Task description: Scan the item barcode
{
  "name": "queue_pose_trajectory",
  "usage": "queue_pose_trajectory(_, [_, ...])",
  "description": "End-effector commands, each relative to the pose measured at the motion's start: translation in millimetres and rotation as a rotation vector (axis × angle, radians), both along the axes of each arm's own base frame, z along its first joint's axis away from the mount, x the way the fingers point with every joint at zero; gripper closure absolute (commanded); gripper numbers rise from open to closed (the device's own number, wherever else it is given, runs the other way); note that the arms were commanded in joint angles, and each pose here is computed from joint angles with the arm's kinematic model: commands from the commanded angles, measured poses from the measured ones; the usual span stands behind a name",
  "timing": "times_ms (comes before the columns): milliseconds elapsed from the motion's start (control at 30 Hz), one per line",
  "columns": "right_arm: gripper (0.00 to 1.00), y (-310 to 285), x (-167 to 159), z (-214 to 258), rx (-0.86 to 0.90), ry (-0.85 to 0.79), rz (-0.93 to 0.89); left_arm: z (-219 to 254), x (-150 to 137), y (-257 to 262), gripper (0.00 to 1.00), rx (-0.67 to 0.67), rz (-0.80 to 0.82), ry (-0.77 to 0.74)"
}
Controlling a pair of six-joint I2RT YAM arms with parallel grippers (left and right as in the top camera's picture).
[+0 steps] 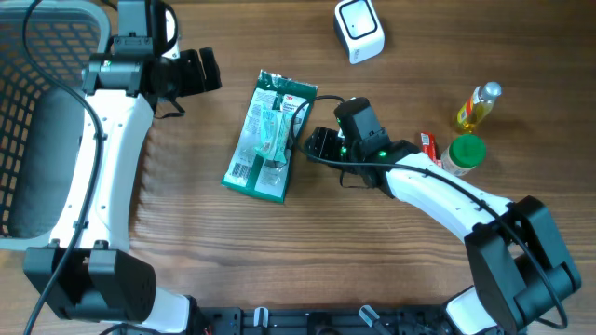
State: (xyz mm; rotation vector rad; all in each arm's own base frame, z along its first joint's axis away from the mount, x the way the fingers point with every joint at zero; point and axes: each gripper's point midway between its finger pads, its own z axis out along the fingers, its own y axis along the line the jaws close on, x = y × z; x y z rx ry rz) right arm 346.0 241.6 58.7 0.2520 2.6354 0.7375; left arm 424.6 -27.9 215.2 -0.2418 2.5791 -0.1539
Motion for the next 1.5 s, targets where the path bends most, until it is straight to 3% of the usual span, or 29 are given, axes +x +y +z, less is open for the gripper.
queue_pose_trajectory(0, [0.29,-5,1,-8,-0.042,-0.011,0.005,-6,-10,-16,0.00,-0.086,-0.055,0.051])
queue_pose_trajectory(67, [0.29,-5,1,-8,-0.041,-0.009,0.003,-8,-17,-23,0.00,-0.122,-0.074,0.083])
queue_pose_trajectory(167, [0.29,-5,1,-8,-0.041,-0.010,0.003,-20,-33,-31,0.21,-0.157,-0.094,0.155])
queue_pose_trajectory(267, [0.29,-4,2,-7,-0.038,-0.015,0.003,-44,-55,-42,0.30,-0.158,-0.118,0.256])
queue_pose_trajectory(300, [0.29,-4,2,-7,-0.038,-0.015,0.003,-51,-60,-45,0.28,-0.156,-0.126,0.277])
queue_pose_trajectory(400, [0.29,-5,3,-7,-0.037,-0.016,0.000,-62,-69,-58,0.00,-0.149,-0.160,0.312])
queue_pose_trajectory(533, [0.30,-9,4,-4,0.030,0.020,0.014,-60,-62,-77,0.00,-0.183,-0.210,0.275])
queue_pose_trajectory(567, [0.30,-9,4,-3,0.045,0.026,0.022,-61,-62,-85,0.08,-0.211,-0.229,0.276])
queue_pose_trajectory(600, [0.30,-11,5,-2,0.058,0.027,0.035,-67,-62,-94,0.44,-0.229,-0.239,0.284])
queue_pose_trajectory(633, [0.30,-13,6,-2,0.059,0.028,0.033,-74,-62,-101,0.53,-0.229,-0.251,0.291])
queue_pose_trajectory(700, [0.30,-15,8,-2,0.063,0.030,0.028,-89,-63,-111,0.46,-0.225,-0.271,0.306])
queue_pose_trajectory(800, [0.31,-17,8,-2,0.060,0.030,0.034,-113,-63,-115,0.56,-0.228,-0.253,0.362])
queue_pose_trajectory(867, [0.31,-17,7,-2,0.055,0.026,0.044,-127,-61,-116,0.55,-0.230,-0.232,0.391])
queue_pose_trajectory(1067, [0.31,-16,7,-2,0.056,0.026,0.047,-158,-52,-111,0.48,-0.204,-0.208,0.430])
queue_pose_trajectory(1100, [0.31,-16,7,-2,0.056,0.026,0.047,-171,-51,-112,0.43,-0.201,-0.206,0.449])
queue_pose_trajectory(1233, [0.31,-16,7,-2,0.056,0.026,0.047,-186,-50,-111,0.43,-0.199,-0.200,0.475])
queue_pose_trajectory(1467, [0.31,-17,7,-2,0.056,0.026,0.047,-203,-53,-110,0.63,-0.194,-0.194,0.514])
